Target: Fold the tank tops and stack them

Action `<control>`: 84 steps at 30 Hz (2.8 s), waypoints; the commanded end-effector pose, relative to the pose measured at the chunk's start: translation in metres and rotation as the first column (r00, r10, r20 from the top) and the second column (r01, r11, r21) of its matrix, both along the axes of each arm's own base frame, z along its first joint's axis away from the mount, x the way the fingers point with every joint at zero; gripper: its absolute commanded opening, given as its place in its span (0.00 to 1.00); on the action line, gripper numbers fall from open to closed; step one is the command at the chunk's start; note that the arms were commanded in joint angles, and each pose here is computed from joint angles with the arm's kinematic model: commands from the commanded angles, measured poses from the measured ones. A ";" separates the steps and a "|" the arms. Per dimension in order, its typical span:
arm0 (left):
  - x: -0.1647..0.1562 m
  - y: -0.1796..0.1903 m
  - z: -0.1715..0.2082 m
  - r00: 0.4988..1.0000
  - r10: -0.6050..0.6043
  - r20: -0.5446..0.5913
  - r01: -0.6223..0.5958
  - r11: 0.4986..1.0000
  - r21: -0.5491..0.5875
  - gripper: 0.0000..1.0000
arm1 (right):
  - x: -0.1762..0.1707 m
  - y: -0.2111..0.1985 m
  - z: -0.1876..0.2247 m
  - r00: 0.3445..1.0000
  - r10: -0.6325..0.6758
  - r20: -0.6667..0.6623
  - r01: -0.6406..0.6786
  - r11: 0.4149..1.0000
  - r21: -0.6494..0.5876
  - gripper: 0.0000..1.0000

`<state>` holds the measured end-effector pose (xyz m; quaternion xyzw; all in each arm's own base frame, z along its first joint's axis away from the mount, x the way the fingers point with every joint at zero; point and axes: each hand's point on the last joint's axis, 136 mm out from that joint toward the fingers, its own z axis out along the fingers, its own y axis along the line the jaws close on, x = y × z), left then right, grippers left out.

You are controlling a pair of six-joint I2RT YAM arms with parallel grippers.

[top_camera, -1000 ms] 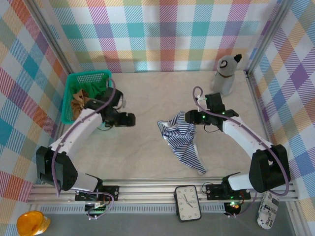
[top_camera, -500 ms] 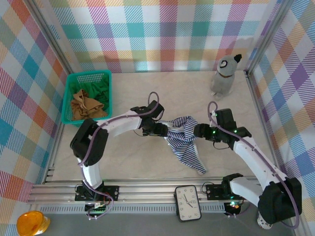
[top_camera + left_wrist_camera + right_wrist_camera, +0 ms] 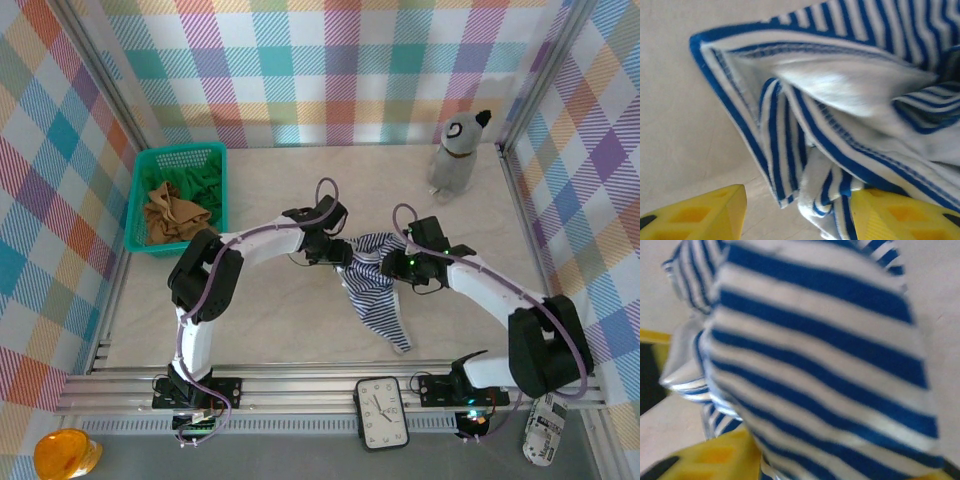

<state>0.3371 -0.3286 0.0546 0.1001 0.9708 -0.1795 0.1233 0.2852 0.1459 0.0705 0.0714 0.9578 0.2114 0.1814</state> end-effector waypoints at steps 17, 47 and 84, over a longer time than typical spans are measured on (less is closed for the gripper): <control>-0.020 -0.016 -0.035 0.989 -0.091 -0.114 0.097 0.994 0.045 0.45 | 0.006 -0.048 -0.035 0.989 -0.147 -0.026 0.147 0.989 -0.018 0.08; 0.021 0.037 0.055 0.987 -0.114 0.112 0.069 0.936 0.346 0.00 | 0.034 -0.037 0.062 0.965 -0.067 0.253 0.056 0.997 0.050 0.06; -0.063 0.083 0.068 0.974 -0.028 0.224 -0.021 0.977 0.213 0.00 | 0.002 -0.040 0.036 0.967 0.220 0.130 -0.201 0.969 -0.144 0.28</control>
